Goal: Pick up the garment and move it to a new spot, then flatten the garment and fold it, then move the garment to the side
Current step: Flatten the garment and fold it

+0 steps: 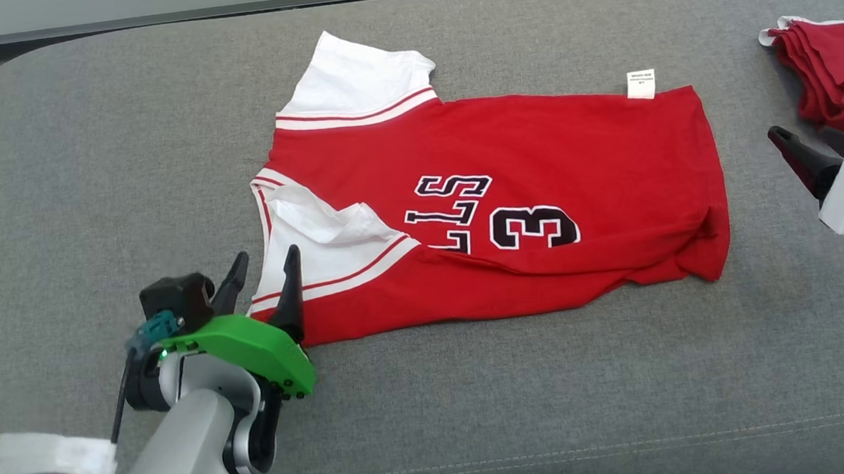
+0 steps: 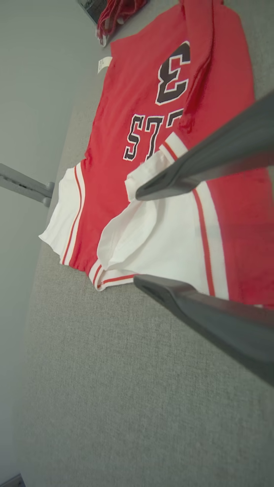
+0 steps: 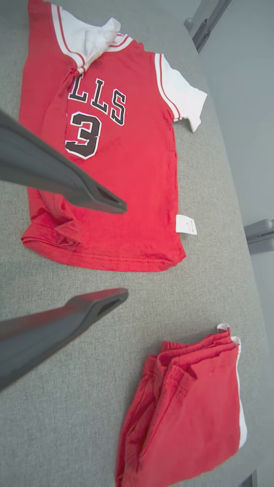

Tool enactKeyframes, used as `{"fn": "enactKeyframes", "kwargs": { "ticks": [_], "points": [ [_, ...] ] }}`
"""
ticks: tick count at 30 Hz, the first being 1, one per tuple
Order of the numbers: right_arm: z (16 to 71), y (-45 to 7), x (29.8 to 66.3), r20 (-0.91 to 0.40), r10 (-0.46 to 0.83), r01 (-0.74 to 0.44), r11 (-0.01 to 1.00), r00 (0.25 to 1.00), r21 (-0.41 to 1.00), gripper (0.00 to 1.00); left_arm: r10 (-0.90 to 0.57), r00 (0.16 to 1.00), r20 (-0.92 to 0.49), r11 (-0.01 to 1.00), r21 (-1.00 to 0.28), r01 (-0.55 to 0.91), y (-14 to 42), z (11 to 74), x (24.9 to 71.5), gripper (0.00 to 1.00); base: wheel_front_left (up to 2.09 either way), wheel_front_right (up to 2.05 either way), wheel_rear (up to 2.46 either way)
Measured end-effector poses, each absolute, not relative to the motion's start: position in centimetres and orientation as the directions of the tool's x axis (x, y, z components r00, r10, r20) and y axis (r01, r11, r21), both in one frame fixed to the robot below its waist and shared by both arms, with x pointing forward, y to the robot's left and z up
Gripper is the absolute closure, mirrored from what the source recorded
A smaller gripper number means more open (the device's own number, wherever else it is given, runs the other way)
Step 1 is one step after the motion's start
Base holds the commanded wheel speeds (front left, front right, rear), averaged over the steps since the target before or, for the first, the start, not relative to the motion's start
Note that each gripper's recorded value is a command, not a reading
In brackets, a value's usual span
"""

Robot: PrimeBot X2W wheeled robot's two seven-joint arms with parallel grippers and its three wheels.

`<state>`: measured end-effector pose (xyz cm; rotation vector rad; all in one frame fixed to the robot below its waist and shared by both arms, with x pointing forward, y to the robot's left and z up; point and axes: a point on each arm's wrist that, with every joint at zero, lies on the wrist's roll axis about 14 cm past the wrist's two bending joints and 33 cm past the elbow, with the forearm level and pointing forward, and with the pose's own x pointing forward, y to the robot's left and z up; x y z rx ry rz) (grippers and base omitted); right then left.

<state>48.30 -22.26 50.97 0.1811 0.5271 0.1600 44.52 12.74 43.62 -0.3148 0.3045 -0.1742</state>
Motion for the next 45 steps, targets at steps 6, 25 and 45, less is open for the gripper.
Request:
{"fn": "enactKeyframes", "kwargs": {
  "ticks": [6,25,45],
  "points": [
    [51.9,-22.9,47.3,-0.316,0.154,-0.079,0.968,0.936,0.237,0.0,-0.175,0.952,-0.25,0.93,-0.361,0.076,12.6,43.6,42.2,0.0,0.0,0.0,0.0],
    [48.0,-20.4,42.4,-0.197,0.104,-0.048,0.961,0.975,0.271,0.0,-0.08,0.983,-0.166,0.913,-0.409,0.005,13.1,46.0,39.8,0.0,0.0,0.0,0.0],
    [41.7,-16.9,43.2,-0.38,0.22,-0.167,0.972,0.898,0.167,1.0,-0.038,0.987,-0.154,0.907,-0.421,-0.031,14.0,46.5,39.3,0.0,0.0,0.0,0.0]
  ]
}}
